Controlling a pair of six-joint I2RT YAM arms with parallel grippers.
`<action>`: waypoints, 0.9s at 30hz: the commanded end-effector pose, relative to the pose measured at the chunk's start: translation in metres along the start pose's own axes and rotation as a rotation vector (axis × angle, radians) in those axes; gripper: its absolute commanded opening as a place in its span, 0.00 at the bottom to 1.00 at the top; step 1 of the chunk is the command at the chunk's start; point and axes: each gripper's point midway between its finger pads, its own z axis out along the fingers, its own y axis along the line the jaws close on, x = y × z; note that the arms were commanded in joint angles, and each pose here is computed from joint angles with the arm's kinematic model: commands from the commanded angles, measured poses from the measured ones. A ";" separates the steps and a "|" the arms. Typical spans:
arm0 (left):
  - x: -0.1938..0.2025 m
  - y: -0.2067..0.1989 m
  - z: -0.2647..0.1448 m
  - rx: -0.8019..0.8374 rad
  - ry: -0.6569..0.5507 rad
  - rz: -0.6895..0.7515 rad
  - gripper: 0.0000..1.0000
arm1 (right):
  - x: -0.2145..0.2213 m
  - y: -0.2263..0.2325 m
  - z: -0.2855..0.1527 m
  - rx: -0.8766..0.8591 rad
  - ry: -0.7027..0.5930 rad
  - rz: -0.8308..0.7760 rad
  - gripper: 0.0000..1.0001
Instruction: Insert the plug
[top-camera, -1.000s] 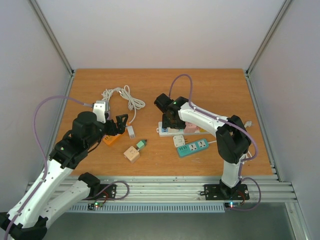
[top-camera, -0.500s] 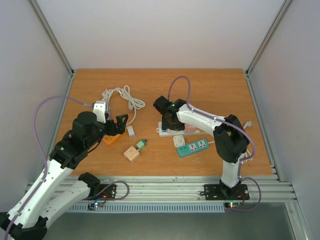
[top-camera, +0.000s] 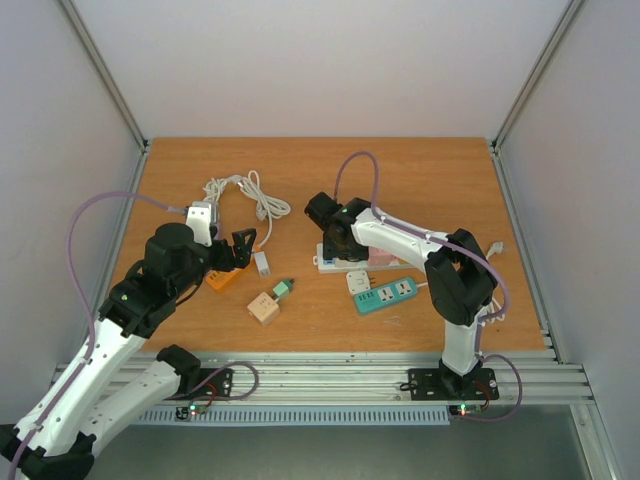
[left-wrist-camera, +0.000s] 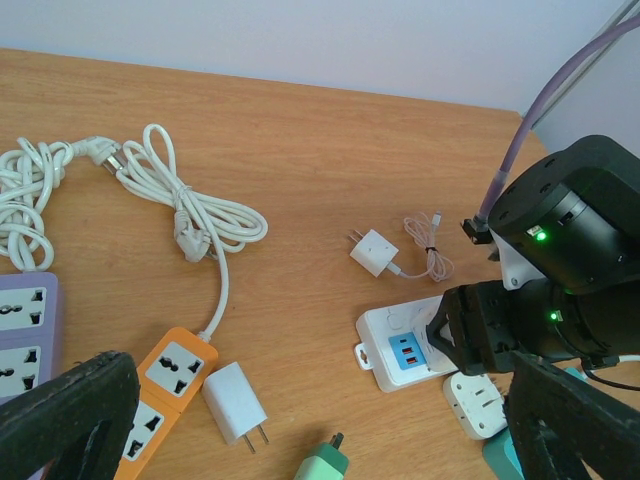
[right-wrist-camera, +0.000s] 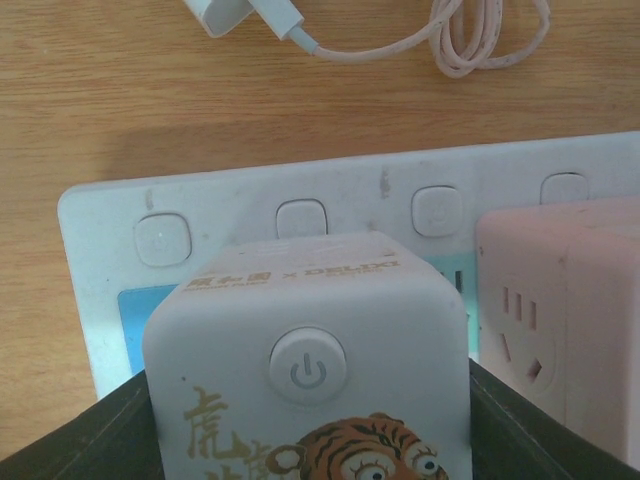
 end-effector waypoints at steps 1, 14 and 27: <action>-0.011 -0.001 0.001 0.005 -0.051 0.000 0.99 | 0.000 0.006 0.007 0.034 -0.025 -0.076 0.50; -0.011 -0.004 -0.001 0.025 -0.055 -0.003 0.99 | -0.016 -0.005 -0.098 -0.115 -0.287 -0.147 0.91; -0.010 -0.006 0.001 0.033 -0.045 -0.004 0.99 | 0.044 -0.024 -0.029 -0.094 -0.141 -0.219 0.77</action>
